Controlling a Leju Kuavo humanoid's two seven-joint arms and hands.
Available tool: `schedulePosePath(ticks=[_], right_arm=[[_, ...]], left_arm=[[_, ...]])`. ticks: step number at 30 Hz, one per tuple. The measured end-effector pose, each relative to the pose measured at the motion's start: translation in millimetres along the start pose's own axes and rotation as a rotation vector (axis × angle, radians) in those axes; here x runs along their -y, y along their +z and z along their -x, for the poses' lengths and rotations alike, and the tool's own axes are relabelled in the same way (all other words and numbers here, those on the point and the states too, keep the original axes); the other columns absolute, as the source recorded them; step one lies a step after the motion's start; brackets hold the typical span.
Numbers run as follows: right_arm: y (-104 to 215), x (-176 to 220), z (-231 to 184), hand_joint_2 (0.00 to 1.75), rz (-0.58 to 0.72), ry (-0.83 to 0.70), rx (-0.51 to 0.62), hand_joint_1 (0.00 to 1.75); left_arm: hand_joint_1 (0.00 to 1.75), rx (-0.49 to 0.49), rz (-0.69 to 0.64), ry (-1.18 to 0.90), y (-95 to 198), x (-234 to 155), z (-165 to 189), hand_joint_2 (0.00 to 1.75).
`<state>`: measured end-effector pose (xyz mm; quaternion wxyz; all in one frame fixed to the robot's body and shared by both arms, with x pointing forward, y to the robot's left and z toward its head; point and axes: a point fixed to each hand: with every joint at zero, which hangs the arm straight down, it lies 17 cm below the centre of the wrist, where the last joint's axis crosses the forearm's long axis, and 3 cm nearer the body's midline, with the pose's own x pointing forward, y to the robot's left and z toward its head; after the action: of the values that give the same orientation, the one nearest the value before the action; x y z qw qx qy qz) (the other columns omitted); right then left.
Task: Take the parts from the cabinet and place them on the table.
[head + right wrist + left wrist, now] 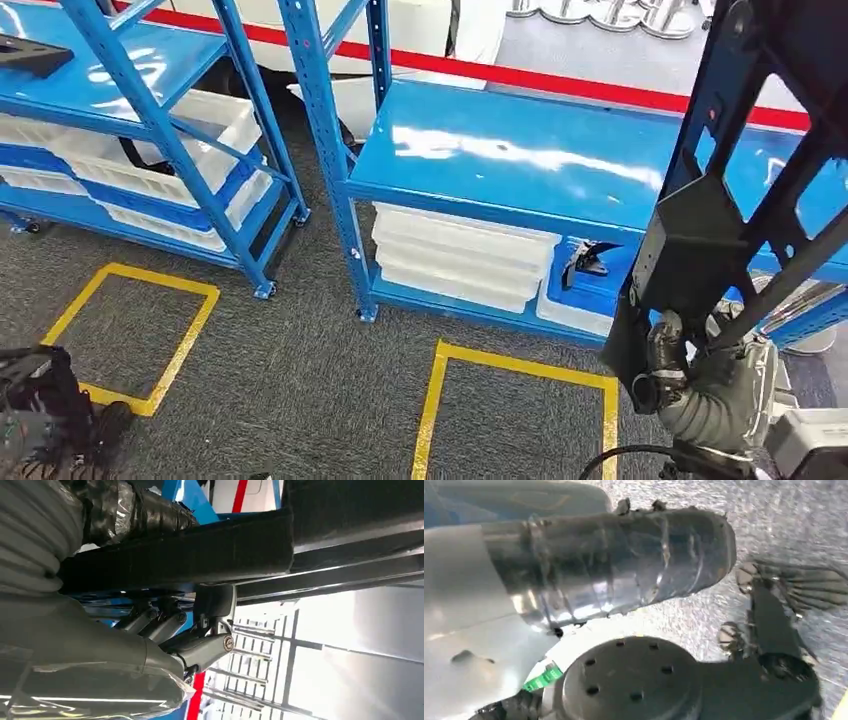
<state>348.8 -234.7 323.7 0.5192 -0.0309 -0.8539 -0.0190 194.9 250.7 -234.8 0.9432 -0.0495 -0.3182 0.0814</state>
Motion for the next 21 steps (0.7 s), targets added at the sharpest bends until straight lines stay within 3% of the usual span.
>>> schedulePosePath(ticks=[21], right_arm=[[1.0, -9.3, 1.3, 1.75, -0.04, 0.022, 0.021, 1.75]], left_arm=[[0.0, 0.01, -0.018, -0.017, -0.6, -15.5, -4.9, 0.0]])
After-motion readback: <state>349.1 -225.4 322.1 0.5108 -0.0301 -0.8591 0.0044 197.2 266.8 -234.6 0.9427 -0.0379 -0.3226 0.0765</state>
